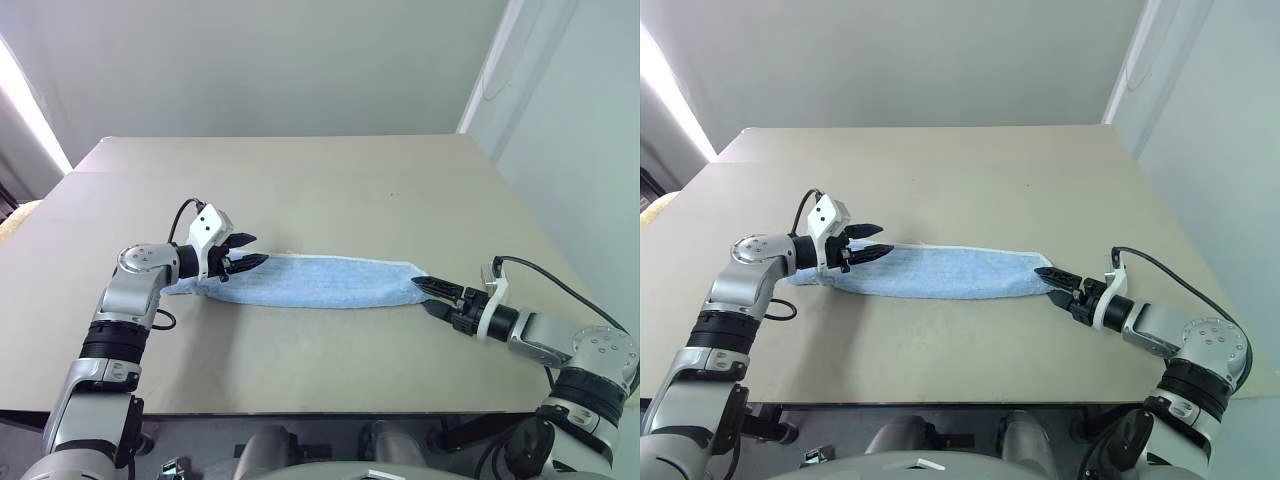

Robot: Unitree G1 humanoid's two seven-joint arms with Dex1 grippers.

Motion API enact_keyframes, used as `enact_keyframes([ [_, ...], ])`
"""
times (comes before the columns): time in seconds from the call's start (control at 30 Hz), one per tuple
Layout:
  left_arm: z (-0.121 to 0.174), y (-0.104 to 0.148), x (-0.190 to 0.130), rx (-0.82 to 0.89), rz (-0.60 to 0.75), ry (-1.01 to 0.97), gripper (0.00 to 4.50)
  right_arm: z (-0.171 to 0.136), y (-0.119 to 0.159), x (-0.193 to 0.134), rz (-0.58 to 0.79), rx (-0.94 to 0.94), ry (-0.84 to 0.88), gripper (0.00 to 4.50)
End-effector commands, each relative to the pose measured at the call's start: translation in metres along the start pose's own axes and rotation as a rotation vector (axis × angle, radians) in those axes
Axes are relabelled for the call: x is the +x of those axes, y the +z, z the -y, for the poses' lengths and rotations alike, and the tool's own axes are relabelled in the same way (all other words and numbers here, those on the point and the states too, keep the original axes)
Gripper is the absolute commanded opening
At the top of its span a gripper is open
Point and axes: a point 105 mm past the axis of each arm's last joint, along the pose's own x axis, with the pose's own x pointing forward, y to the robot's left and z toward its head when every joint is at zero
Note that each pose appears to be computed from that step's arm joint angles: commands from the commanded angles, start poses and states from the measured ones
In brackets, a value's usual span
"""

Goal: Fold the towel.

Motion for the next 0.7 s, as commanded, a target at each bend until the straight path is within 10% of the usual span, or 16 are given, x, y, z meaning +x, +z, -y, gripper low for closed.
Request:
enact_keyframes([
  [0.03, -0.003, 0.014, 0.003, 0.043, 0.028, 0.004, 2.74, -0.001, 0.005, 0.002, 0.02, 0.018, -0.021, 3.92],
  [0.27, -0.005, 0.014, 0.004, 0.05, 0.025, 0.004, 2.74, 0.008, -0.001, 0.006, -0.034, 0.062, -0.091, 3.92],
  [0.63, -0.01, 0.012, 0.002, 0.055, 0.018, 0.022, 2.74, 0.008, -0.012, -0.006, -0.129, 0.063, -0.093, 0.14],
  [0.7, -0.011, 0.012, 0.001, 0.054, 0.018, 0.025, 2.74, 0.0, -0.009, -0.014, -0.134, 0.017, -0.071, 0.04],
])
